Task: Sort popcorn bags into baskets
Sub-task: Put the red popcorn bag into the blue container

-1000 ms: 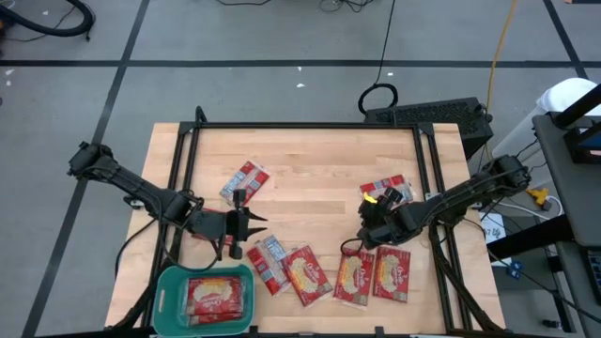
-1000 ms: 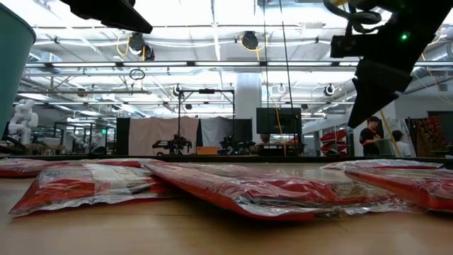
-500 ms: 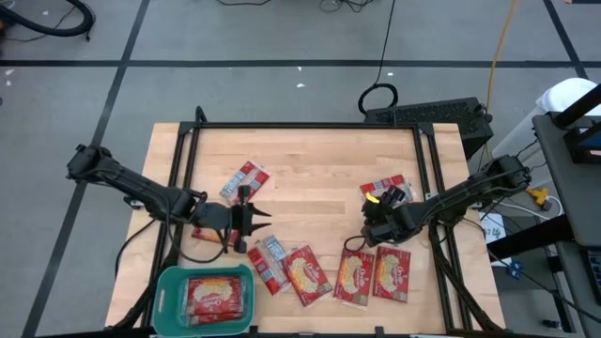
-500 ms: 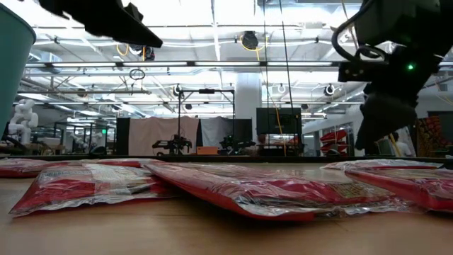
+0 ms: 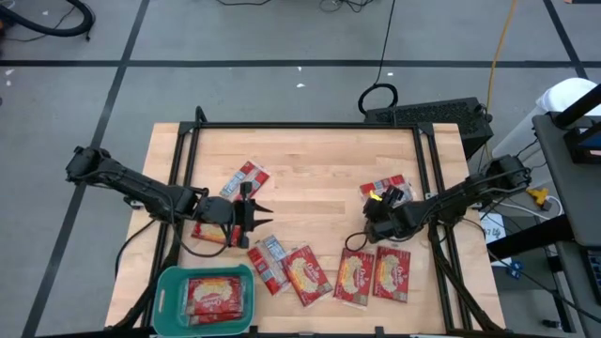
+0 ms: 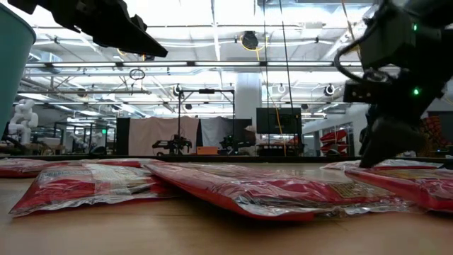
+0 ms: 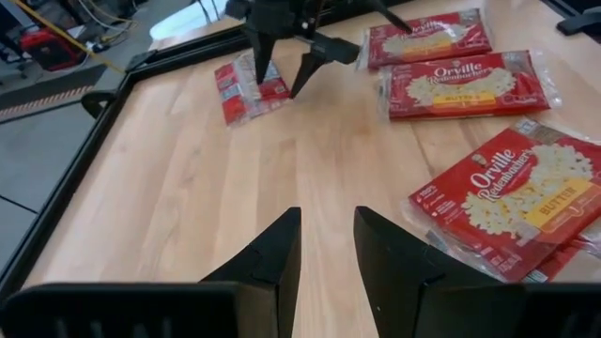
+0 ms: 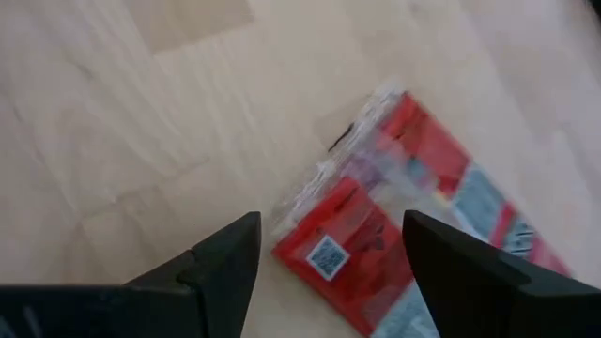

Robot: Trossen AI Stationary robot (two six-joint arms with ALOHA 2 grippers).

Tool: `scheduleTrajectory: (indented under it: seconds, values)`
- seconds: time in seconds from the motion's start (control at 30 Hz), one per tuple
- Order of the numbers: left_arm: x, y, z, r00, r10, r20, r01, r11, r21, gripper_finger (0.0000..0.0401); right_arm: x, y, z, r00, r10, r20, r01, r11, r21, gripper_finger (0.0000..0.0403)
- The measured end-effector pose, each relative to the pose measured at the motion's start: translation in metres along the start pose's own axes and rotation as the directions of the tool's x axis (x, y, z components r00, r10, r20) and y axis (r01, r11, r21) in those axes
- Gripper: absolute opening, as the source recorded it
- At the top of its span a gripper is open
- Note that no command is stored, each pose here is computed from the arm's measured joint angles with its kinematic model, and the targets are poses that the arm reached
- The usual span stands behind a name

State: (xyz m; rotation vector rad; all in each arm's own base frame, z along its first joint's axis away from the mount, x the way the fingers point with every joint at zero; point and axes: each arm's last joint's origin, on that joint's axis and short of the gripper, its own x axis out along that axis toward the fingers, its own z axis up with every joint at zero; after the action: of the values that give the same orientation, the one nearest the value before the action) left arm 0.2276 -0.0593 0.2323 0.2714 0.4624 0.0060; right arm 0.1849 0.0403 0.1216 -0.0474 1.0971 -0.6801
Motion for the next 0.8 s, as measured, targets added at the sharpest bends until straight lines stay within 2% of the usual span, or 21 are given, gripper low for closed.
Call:
scheduleTrajectory:
  seconds: [0.17, 0.27, 0.37, 0.47, 0.63, 0.7, 0.8]
  values:
    - [0.0, -0.001, 0.0, 1.0, -0.031, 0.004, 0.031, 1.0, -0.007, 0.0106, 0.018, -0.006, -0.013, 0.999, 0.024, 0.027, -0.027, 0.995, 0.093, 0.0252]
    - [0.0, -0.001, 0.0, 0.999, -0.04, 0.005, 0.04, 0.999, -0.003, 0.0106, 0.025, -0.008, -0.02, 0.998, 0.053, 0.032, -0.057, 0.988, 0.141, 0.0233]
    - [0.0, -0.001, 0.001, 0.999, -0.039, 0.009, 0.039, 0.999, -0.003, 0.0106, 0.03, -0.011, -0.026, 0.998, 0.062, 0.015, -0.064, 0.98, 0.187, 0.0189]
    - [0.0, -0.001, 0.002, 0.999, -0.038, 0.021, 0.038, 0.999, -0.003, 0.0106, 0.033, -0.012, -0.03, 0.997, 0.083, 0.009, -0.082, 0.967, 0.24, 0.0129]
    - [0.0, -0.001, 0.005, 0.998, -0.034, 0.049, 0.034, 0.999, -0.011, 0.0106, 0.034, -0.007, -0.025, 0.986, 0.147, 0.078, -0.163, 0.943, 0.291, 0.0027]
    - [0.0, -0.001, 0.005, 0.998, -0.033, 0.055, 0.034, 0.999, -0.013, 0.0106, 0.033, -0.003, -0.02, 0.975, 0.185, 0.126, -0.214, 0.933, 0.289, 0.0008]
    - [0.0, -0.001, 0.006, 0.998, -0.032, 0.062, 0.032, 0.999, -0.006, 0.0106, 0.03, 0.002, -0.013, 0.95, 0.237, 0.203, -0.286, 0.921, 0.265, 0.0013]
